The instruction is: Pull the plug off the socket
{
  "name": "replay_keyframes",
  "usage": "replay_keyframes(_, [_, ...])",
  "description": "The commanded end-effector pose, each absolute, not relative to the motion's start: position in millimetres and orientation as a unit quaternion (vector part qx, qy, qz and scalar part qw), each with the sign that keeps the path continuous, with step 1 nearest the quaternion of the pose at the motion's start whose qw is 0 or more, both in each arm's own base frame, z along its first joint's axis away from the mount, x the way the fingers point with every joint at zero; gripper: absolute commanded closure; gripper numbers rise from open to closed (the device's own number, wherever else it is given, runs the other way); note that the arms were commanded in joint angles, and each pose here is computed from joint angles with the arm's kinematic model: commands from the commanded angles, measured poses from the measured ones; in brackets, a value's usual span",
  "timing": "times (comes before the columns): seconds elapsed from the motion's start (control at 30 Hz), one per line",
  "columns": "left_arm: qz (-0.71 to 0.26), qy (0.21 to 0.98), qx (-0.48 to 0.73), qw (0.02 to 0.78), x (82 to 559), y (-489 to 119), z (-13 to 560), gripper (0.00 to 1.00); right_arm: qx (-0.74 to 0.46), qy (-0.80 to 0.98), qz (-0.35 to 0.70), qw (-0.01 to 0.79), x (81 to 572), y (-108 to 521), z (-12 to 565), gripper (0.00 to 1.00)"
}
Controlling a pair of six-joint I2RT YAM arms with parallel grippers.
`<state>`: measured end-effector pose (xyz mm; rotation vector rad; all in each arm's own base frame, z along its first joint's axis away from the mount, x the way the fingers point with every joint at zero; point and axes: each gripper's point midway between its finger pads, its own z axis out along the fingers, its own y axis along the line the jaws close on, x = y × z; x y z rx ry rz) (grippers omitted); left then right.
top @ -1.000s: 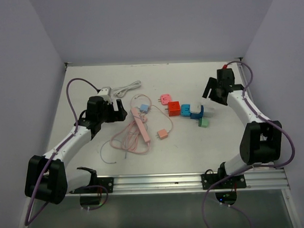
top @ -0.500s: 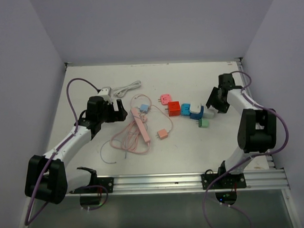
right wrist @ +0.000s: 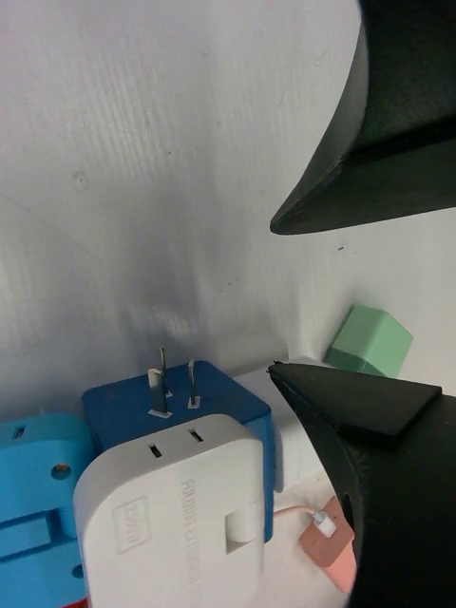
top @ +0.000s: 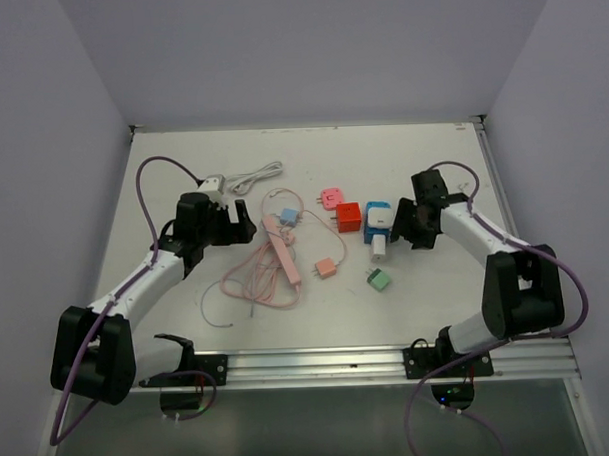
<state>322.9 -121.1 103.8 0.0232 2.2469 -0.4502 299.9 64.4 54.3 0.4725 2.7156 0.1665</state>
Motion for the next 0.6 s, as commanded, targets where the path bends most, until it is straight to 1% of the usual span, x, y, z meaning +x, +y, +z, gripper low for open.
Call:
replay_keyframes(0.0, [-0.188,0.881,0.029,0.434,329.9,-128.0,113.0,0.02,0.187,0.949,0.075,0.241,306.5,61.7,70.8,0.39])
replay_keyframes(0.1, [-0.189,0.881,0.03,0.432,328.4,-129.4,111.3,0.02,0.177,0.938,0.094,0.282,311.4,64.6,85.7,0.39])
replay_keyframes(0.17, [-0.19,0.882,0.031,0.43,327.3,-130.2,110.1,0.02,0.168,0.931,0.105,0.306,315.3,70.4,94.8,0.37])
replay_keyframes(0.27, [-0.19,0.884,0.031,0.427,326.6,-131.3,108.3,0.02,0.161,0.923,0.124,0.328,313.6,83.3,106.0,0.29])
replay_keyframes(0.43, [-0.193,0.884,0.034,0.424,324.6,-134.8,108.8,0.02,0.213,0.899,0.12,0.364,315.5,82.1,116.8,0.18])
replay_keyframes(0.57, [-0.194,0.882,0.04,0.427,323.1,-138.1,112.7,0.02,0.245,0.893,0.117,0.36,321.8,81.7,118.5,0.12])
